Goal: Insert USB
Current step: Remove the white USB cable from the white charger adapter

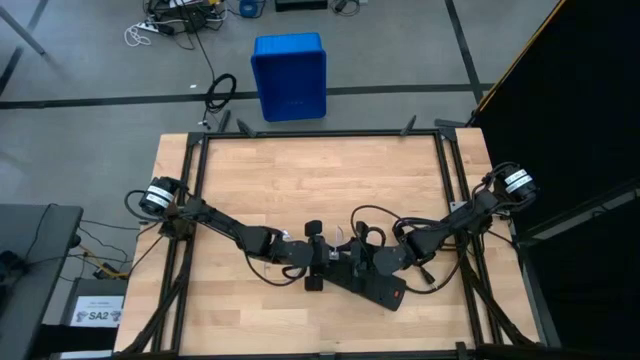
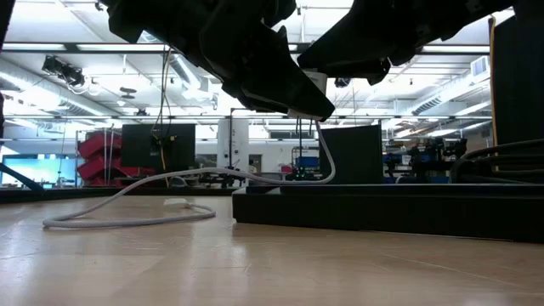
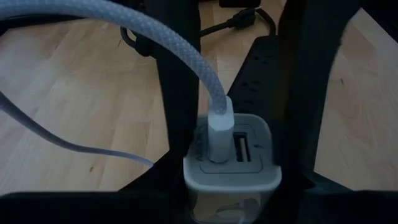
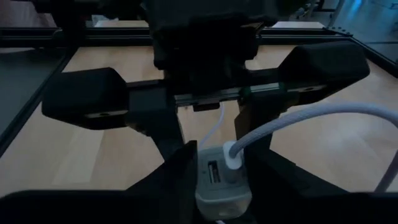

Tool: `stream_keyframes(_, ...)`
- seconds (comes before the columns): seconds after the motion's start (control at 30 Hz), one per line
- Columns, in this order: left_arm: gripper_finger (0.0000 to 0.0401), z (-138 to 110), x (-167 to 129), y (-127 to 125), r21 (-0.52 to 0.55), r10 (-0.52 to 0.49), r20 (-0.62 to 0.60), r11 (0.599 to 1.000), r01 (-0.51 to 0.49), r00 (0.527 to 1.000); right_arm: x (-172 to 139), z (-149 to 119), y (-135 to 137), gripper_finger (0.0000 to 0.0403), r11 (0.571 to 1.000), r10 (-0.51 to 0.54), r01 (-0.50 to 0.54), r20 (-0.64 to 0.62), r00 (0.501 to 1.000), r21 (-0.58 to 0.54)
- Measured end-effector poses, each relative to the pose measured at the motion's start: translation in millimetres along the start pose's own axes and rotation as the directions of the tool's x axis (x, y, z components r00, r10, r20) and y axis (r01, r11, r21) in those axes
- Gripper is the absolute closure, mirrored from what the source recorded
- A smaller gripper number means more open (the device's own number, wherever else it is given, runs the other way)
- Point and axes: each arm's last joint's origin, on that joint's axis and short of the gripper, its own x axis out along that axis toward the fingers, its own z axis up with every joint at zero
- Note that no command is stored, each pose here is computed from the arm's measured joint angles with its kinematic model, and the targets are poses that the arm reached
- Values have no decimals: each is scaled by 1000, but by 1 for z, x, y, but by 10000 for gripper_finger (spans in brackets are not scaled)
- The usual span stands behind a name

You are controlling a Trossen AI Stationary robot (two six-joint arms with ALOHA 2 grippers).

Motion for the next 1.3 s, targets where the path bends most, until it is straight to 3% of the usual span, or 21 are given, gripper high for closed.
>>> stream_keyframes(0.23, 275, 0, 0, 0, 2, -7, -5, 1000, 7, 1000, 2, 0, -3, 394, 1000, 15, -15, -10, 1000, -26)
stream_keyframes(0.57, 275, 0, 0, -1, 2, -11, -2, 1000, 11, 1000, -1, 1, 2, 400, 999, 13, -12, 12, 1000, -35)
stream_keyframes(0.87, 275, -4, 1, 0, 10, 0, -32, 1000, 0, 999, -13, 18, 12, 401, 993, -92, 103, 186, 978, -52)
stream_keyframes(1.03, 275, -4, 2, 0, 10, 0, -31, 1000, 0, 1000, -18, 23, 16, 402, 988, -89, 115, 229, 969, -102)
stream_keyframes(1.3, 275, -7, -2, 2, 31, 33, -80, 999, -31, 996, -38, 25, 14, 403, 951, -265, 289, 191, 945, -111)
